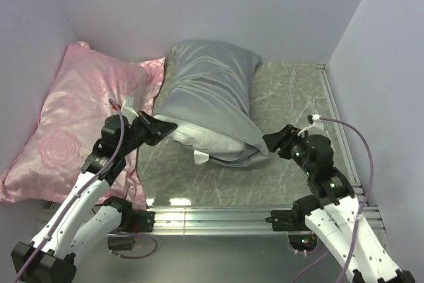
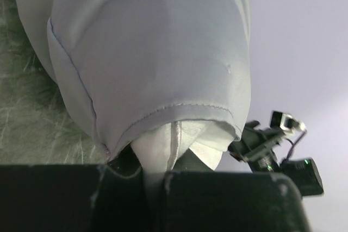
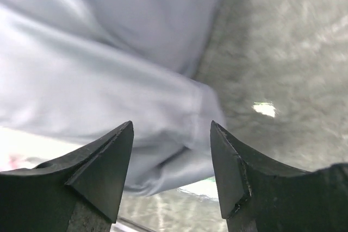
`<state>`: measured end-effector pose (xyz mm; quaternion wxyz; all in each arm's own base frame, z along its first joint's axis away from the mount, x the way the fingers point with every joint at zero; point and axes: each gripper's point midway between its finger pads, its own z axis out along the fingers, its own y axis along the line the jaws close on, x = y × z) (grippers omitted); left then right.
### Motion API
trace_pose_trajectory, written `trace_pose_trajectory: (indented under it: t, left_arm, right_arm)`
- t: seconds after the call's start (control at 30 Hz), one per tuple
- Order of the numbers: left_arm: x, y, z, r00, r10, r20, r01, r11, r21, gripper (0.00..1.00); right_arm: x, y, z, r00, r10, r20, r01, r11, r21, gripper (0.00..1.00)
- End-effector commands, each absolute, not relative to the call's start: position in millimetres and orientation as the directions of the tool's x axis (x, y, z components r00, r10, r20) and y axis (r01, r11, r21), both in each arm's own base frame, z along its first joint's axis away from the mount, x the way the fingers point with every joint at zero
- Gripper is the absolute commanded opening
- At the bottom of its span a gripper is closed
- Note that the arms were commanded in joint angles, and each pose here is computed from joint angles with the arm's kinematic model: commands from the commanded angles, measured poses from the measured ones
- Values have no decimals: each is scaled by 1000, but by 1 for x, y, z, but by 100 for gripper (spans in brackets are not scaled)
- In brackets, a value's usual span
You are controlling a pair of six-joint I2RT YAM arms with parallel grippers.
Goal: Remove the pillowcase from the pillow
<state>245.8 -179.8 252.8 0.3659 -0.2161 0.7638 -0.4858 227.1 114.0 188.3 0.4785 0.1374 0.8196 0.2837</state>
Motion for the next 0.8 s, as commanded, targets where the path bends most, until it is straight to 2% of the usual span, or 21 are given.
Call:
trace_pose_trajectory:
  t: [0.0,0.27,0.67,0.77]
  left_arm:
    - [261,-177,294,-551,-739,-388,136,379,-915,1]
    - [265,-185,303,-541,-750,-381,139,367,-920,1]
    - [266,-195,318,-537,-750,-385,162,356,-920,1]
    - [267,-197,325,-533,-753,-385,177,346,-921,0]
  right_arm:
    - [210,120,226,-465,492,-736,-153,774,615,66]
    - [187,175,219,-581,426,-693,-262,709,655,67]
    - [191,186,164,-650,397,-648,-136,778,613,62]
    - [189,185,151,-665,399,-631,-108,785,610,50]
